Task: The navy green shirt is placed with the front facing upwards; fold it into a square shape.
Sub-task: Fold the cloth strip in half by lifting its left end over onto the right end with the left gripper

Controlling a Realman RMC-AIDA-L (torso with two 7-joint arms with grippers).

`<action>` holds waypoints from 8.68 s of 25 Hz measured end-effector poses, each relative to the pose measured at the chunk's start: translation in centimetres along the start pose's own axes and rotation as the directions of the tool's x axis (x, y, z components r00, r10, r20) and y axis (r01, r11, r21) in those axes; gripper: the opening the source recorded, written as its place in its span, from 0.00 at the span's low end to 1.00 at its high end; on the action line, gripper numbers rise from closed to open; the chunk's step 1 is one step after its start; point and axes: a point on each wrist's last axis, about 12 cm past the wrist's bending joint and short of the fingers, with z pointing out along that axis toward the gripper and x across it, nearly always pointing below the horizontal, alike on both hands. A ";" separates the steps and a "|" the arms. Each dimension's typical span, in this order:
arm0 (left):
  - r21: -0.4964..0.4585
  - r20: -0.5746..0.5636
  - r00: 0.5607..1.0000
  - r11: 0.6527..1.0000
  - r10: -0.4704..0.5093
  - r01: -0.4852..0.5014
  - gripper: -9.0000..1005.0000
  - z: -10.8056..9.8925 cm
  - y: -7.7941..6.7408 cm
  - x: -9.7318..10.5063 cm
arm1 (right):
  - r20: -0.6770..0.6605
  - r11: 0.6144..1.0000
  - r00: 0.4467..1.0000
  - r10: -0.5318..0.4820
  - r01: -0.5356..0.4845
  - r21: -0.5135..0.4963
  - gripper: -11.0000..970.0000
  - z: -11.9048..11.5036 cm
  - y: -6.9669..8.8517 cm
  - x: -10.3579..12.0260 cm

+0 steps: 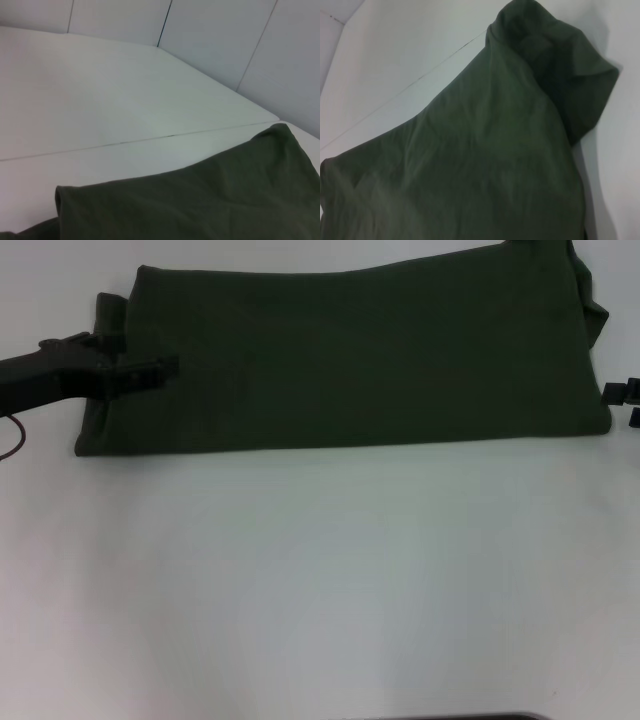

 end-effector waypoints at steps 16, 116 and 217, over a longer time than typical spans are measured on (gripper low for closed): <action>-0.016 0.012 1.000 1.000 -0.001 0.001 0.95 0.0 0.2 -0.1 | 0.041 1.000 0.999 -0.009 0.008 0.022 0.87 3.0 0.7 0.3; -0.094 -0.295 0.923 0.969 -0.248 0.230 0.87 -2.0 3.3 2.2 | 0.058 0.999 0.998 -0.018 0.016 0.038 0.02 2.7 0.0 0.3; 0.012 -0.469 0.835 0.943 -0.289 0.333 0.39 -5.5 2.1 3.2 | 0.162 0.996 0.985 0.065 -0.054 -0.070 0.02 -4.4 -3.8 8.9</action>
